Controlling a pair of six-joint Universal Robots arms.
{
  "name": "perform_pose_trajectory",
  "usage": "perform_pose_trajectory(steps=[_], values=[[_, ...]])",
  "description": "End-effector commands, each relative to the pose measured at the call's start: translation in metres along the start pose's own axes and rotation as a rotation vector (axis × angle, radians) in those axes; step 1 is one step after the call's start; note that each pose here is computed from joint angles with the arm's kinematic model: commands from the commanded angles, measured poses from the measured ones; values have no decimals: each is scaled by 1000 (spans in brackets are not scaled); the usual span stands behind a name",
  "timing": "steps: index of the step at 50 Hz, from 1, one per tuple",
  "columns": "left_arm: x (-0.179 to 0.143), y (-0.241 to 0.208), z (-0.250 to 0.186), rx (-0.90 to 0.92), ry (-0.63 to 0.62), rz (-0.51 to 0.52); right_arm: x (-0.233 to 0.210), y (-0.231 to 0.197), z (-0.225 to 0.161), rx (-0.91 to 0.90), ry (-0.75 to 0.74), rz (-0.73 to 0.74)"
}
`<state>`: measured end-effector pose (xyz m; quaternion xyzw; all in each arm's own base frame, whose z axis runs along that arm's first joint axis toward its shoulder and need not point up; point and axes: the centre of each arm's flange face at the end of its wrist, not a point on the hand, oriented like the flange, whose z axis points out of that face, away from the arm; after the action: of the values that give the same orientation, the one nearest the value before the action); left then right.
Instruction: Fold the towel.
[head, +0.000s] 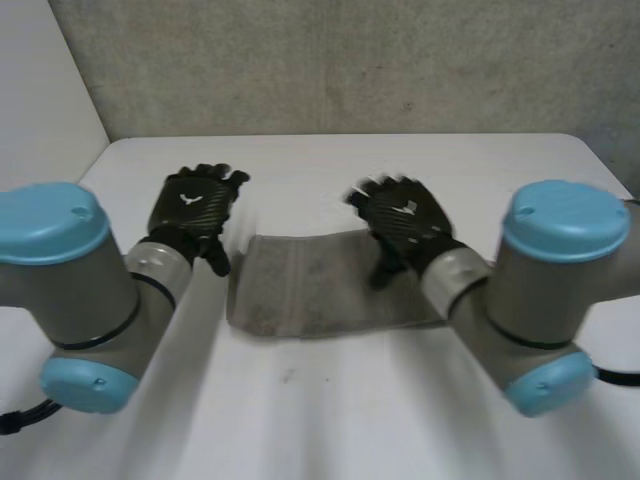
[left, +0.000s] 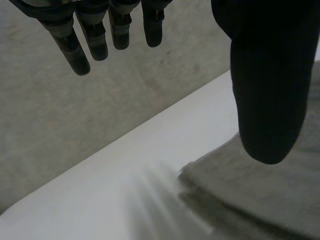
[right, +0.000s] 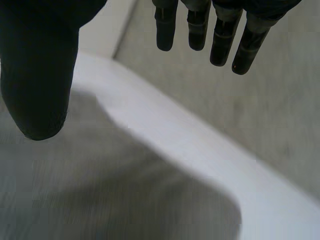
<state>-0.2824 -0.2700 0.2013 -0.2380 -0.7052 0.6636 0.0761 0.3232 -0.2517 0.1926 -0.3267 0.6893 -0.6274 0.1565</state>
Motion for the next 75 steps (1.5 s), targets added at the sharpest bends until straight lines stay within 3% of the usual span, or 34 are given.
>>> perform_pose_trajectory(steps=[1,11,24,29,34,38,40,46,53,58,65,75], values=[[28,20,17,-32,61,-3,48,63,-17,-269,109,93],[35,69,29,-158,36,17,65,98,-6,-272,156,127],[27,45,9,-147,14,14,65,63,14,-139,152,79],[9,20,-9,-117,-59,8,16,3,29,46,27,8],[-6,16,-20,-122,-123,-2,-35,-19,34,131,-94,-22],[-20,17,-25,-132,-155,-9,-75,-14,34,138,-191,-45],[-21,18,-25,-136,-161,-13,-114,6,31,114,-309,-60],[-28,15,-21,-124,-181,-30,-141,40,32,43,-409,-66],[-30,3,-10,-69,-185,-74,-123,-4,34,128,-316,-31],[-21,-13,5,-5,-148,-164,-66,-32,38,134,-116,150],[20,-11,12,-30,36,-252,-35,-13,45,-34,-100,307],[35,41,19,-228,63,-229,-26,38,66,-180,-82,333]])
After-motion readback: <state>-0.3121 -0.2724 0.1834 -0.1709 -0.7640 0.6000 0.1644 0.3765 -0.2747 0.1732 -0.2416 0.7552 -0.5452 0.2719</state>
